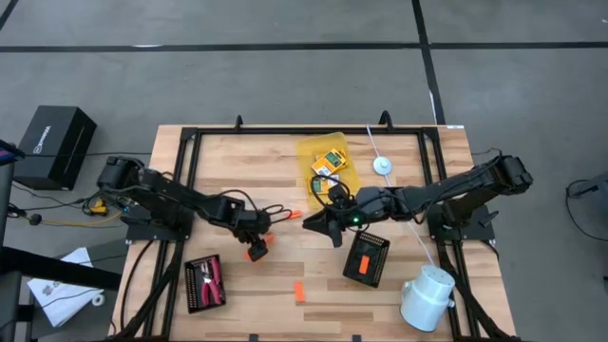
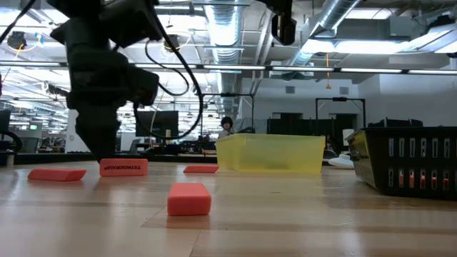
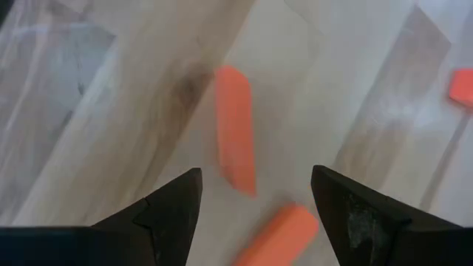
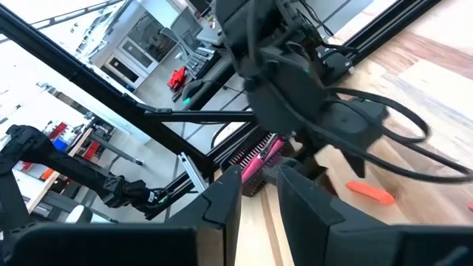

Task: Pick & Place School Supplies
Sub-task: Put the orange eraser into the right black bin

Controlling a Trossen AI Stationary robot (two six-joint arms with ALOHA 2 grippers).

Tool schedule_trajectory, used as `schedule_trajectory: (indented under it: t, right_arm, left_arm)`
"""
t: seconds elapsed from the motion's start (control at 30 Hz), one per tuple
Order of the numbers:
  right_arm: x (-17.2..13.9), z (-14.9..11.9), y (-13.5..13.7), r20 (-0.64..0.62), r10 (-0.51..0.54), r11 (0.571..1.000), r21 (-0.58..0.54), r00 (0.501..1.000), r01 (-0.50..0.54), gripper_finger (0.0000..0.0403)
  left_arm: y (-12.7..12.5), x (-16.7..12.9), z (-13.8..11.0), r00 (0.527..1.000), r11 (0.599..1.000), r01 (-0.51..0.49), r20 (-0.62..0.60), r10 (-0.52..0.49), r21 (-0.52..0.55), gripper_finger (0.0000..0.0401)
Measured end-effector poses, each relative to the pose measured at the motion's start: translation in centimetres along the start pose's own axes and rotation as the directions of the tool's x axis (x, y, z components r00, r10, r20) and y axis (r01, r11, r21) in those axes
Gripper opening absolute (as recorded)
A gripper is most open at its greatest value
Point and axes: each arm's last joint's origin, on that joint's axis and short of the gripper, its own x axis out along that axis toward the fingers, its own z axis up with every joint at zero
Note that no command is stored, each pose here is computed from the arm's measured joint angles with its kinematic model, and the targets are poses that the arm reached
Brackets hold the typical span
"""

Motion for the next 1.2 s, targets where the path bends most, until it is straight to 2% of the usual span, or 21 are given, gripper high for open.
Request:
schedule_trajectory:
  t: [0.4, 0.7, 0.87, 1.1, 1.2]
  right_arm:
    - [0.0, 0.0, 0.1, 0.000, 0.003, 1.000, -0.004, 1.000, -0.003, 0.0082]
    - [0.0, -0.4, 0.4, -0.011, 0.014, 1.000, -0.012, 1.000, -0.014, 0.0082]
    - [-0.1, -0.5, 0.5, -0.013, 0.016, 1.000, -0.012, 1.000, -0.016, 0.0082]
    - [-0.1, -0.5, 0.5, -0.012, 0.015, 1.000, -0.012, 1.000, -0.015, 0.0082]
    - [-0.1, -0.5, 0.5, -0.011, 0.014, 1.000, -0.012, 1.000, -0.014, 0.0082]
  left_arm:
    - [0.3, 0.6, 0.4, 1.000, 1.000, -0.024, -0.009, 0.024, 0.010, 0.0248]
    - [0.6, 1.4, 0.3, 0.998, 0.998, -0.064, -0.027, 0.064, 0.006, 0.0209]
    - [0.7, 1.4, 0.3, 0.997, 0.997, -0.077, -0.021, 0.077, 0.009, 0.0155]
    - [0.6, 1.4, 0.4, 0.997, 0.994, -0.075, -0.003, 0.075, 0.083, 0.0026]
    - [0.6, 1.5, 0.4, 0.997, 0.994, -0.072, -0.001, 0.072, 0.087, 0.0025]
